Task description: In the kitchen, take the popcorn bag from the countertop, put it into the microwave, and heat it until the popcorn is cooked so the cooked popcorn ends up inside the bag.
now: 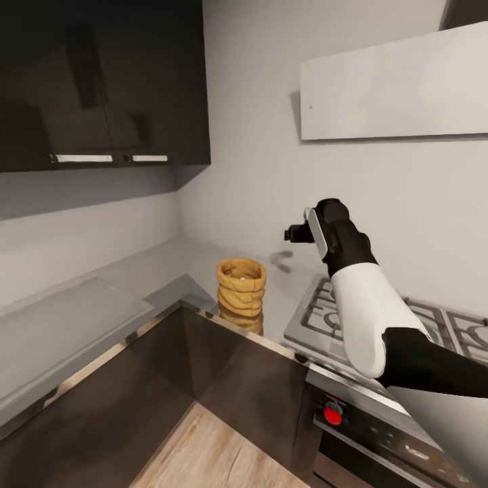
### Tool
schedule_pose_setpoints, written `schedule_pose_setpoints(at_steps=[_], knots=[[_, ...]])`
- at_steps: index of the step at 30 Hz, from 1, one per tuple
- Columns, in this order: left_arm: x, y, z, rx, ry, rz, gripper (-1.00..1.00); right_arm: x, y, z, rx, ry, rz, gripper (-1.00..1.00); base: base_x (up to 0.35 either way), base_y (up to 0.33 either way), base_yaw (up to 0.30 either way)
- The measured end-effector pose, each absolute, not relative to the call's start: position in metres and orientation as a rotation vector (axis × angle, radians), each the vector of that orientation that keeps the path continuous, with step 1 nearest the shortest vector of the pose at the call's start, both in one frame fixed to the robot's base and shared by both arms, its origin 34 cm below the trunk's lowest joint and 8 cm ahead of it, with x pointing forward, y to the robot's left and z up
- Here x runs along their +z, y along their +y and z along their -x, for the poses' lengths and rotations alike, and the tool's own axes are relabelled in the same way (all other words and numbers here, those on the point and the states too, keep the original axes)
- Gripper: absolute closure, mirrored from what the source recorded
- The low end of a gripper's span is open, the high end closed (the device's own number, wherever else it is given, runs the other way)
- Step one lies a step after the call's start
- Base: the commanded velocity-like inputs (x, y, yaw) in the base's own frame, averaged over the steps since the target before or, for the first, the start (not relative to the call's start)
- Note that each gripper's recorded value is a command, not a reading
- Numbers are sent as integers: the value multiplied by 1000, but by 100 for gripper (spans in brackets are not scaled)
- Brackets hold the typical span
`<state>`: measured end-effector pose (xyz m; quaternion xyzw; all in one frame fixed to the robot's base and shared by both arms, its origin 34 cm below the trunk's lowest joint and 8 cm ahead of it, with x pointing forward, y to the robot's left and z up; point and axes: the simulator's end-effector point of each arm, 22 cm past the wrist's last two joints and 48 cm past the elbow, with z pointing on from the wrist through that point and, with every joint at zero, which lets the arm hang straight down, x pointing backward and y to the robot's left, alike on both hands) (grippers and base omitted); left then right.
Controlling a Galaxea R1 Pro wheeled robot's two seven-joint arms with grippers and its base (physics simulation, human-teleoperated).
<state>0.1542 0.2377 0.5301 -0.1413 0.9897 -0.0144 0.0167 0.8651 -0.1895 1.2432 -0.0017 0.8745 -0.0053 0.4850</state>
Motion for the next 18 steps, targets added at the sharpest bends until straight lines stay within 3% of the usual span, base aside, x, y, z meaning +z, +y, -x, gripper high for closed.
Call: schedule_pose_setpoints(at_steps=[15,18], knots=[[530,237,-154,-46,3077,441,-100,1243,-190,-865,-14,2129,3,-100,0,0,239],[530,236,-154,-47,3077,441,-100,1243,-190,-865,-17,2129,3,-100,0,0,69]])
